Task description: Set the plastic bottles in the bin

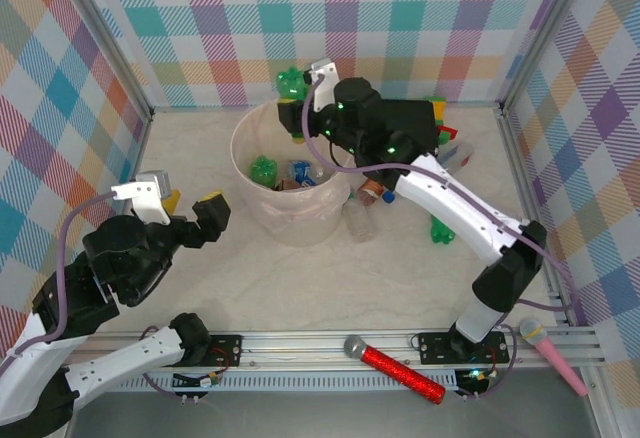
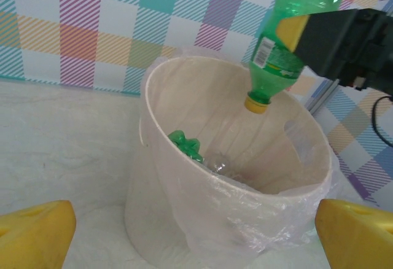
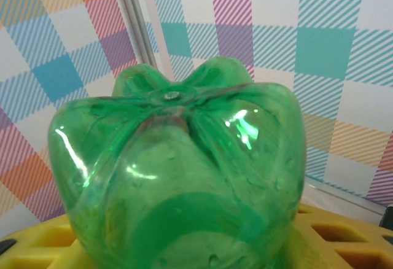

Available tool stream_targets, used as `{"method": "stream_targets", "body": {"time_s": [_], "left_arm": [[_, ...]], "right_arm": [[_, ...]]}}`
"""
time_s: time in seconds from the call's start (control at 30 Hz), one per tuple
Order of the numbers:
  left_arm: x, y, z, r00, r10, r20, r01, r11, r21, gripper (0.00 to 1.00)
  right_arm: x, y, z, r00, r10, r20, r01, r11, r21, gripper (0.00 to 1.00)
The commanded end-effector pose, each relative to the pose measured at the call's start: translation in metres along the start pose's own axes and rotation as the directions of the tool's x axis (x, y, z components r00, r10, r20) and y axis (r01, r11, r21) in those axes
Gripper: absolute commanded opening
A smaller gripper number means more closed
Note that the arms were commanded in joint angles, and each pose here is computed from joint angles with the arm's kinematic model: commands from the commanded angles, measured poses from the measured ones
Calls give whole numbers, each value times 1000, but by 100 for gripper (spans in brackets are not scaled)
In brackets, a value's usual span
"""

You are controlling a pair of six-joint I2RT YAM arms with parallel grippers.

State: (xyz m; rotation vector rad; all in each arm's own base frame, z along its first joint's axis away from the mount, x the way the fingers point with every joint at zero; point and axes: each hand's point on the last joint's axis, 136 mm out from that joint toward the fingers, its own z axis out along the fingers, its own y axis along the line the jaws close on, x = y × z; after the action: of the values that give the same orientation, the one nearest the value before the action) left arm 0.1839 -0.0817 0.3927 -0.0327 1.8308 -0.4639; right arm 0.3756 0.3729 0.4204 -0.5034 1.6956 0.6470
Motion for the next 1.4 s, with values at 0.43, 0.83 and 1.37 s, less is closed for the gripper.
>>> {"method": "stream_targets", "body": {"time_s": [0.43, 0.83, 1.37], "left_arm": [[7, -8, 3, 999, 17, -29, -16, 999, 37, 100], [20, -39, 18, 992, 52, -115, -36, 990, 138, 100], [44, -100, 47, 954, 136, -267, -47, 949, 313, 100]], "right_arm": [[-25, -1, -27, 999, -30, 38, 28, 999, 35, 99], [-7, -31, -70, 1000, 3, -9, -1, 988, 156, 99], [80, -152, -174, 942, 328, -75, -251, 832, 494, 99]]}}
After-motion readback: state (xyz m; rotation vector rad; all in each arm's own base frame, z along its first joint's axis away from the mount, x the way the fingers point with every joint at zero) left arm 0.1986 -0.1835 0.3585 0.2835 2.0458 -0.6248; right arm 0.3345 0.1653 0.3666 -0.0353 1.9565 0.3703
